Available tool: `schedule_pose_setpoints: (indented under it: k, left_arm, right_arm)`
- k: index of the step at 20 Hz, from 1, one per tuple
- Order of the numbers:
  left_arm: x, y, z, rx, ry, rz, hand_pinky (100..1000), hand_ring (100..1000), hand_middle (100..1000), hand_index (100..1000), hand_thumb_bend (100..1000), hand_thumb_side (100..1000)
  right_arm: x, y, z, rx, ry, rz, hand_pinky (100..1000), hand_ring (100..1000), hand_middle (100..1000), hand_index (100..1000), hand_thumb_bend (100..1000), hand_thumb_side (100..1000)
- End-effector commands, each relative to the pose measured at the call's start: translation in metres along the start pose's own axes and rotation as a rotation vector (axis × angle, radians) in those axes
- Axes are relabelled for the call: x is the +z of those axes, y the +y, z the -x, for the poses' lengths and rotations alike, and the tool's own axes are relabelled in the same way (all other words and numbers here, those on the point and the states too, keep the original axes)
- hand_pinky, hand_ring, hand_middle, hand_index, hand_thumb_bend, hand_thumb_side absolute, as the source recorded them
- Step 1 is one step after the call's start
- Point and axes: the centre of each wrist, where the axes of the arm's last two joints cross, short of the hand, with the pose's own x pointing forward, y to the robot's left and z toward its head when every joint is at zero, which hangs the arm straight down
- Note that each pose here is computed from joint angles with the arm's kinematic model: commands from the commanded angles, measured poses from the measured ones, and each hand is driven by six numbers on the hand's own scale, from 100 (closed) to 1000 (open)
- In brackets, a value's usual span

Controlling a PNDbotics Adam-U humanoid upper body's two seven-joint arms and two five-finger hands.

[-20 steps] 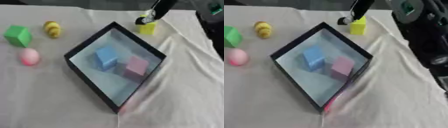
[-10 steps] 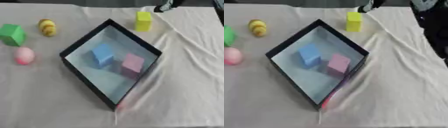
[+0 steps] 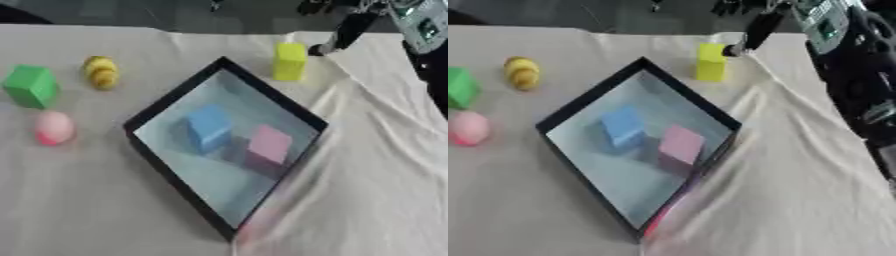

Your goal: Pick up objects on the table and place them in the box.

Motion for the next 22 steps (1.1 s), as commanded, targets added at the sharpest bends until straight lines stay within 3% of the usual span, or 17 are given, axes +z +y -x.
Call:
schedule_pose_setpoints:
  k: [1,12,22]
  left_arm:
    - [-0.004,-0.004,-0.008,0.01,-0.026,0.022,816,776,742,795,174,739]
    - [-0.007,-0.012,-0.013,0.029,-0.04,0.05,817,777,741,792,175,741]
    - [-0.01,-0.019,-0.017,0.042,-0.053,0.075,818,778,742,790,168,746]
  right_arm:
    - [0.003,-0.008,0.005,0.008,0.023,0.031,926,932,880,954,442,210]
    - [-0.003,0.001,0.016,0.022,0.094,0.041,924,937,888,951,454,226]
    - [-0.001,-0.001,0.02,0.05,0.144,0.11,921,937,886,949,448,220]
